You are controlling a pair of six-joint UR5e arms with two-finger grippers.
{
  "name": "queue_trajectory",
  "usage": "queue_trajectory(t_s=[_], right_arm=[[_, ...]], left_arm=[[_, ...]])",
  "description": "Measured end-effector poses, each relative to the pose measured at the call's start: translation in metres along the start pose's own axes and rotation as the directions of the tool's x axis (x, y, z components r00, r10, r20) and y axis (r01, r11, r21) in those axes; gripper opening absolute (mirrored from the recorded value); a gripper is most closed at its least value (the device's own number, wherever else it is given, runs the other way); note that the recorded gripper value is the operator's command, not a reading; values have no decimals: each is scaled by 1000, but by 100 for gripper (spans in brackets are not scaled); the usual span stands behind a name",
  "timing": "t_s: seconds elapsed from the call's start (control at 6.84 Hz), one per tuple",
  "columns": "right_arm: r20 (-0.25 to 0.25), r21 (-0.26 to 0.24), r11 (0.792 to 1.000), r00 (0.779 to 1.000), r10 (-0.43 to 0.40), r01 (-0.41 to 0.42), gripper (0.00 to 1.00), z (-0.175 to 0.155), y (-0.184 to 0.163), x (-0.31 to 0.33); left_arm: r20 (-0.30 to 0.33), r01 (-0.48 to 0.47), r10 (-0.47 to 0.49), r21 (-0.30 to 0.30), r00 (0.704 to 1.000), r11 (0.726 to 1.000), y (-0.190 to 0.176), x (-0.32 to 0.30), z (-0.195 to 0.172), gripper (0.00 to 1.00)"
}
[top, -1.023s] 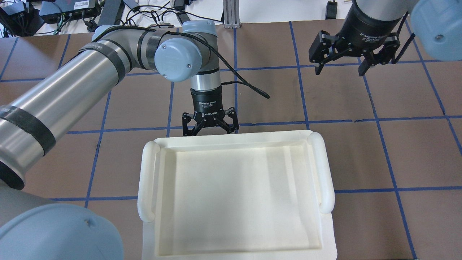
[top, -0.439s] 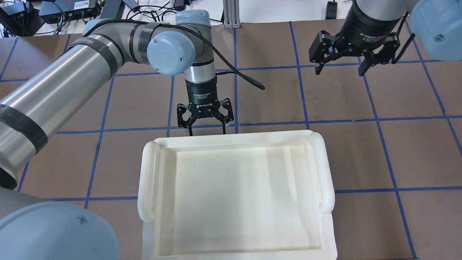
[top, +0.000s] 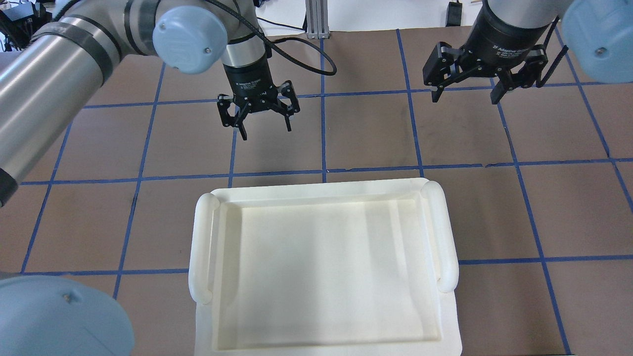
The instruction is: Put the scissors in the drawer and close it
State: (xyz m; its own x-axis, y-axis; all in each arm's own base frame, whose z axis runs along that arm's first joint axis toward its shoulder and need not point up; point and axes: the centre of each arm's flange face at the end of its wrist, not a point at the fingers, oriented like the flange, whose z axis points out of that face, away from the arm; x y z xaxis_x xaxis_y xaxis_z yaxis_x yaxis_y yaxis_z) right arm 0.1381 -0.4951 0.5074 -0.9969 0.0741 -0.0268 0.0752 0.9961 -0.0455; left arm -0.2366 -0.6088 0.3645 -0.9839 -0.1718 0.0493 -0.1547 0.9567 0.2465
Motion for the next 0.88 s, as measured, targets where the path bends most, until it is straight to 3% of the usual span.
queue_trajectory(t_s=[0.44,0.88], right_arm=[[1,2,1000,1000,0,0,100,0,0,0],[2,3,1000,1000,0,0,100,0,0,0]], left_arm=[[-43,-61,72,214,997,975,4,-52,-85,100],[37,-133,128,317,991,939,28,-106,-141,100]])
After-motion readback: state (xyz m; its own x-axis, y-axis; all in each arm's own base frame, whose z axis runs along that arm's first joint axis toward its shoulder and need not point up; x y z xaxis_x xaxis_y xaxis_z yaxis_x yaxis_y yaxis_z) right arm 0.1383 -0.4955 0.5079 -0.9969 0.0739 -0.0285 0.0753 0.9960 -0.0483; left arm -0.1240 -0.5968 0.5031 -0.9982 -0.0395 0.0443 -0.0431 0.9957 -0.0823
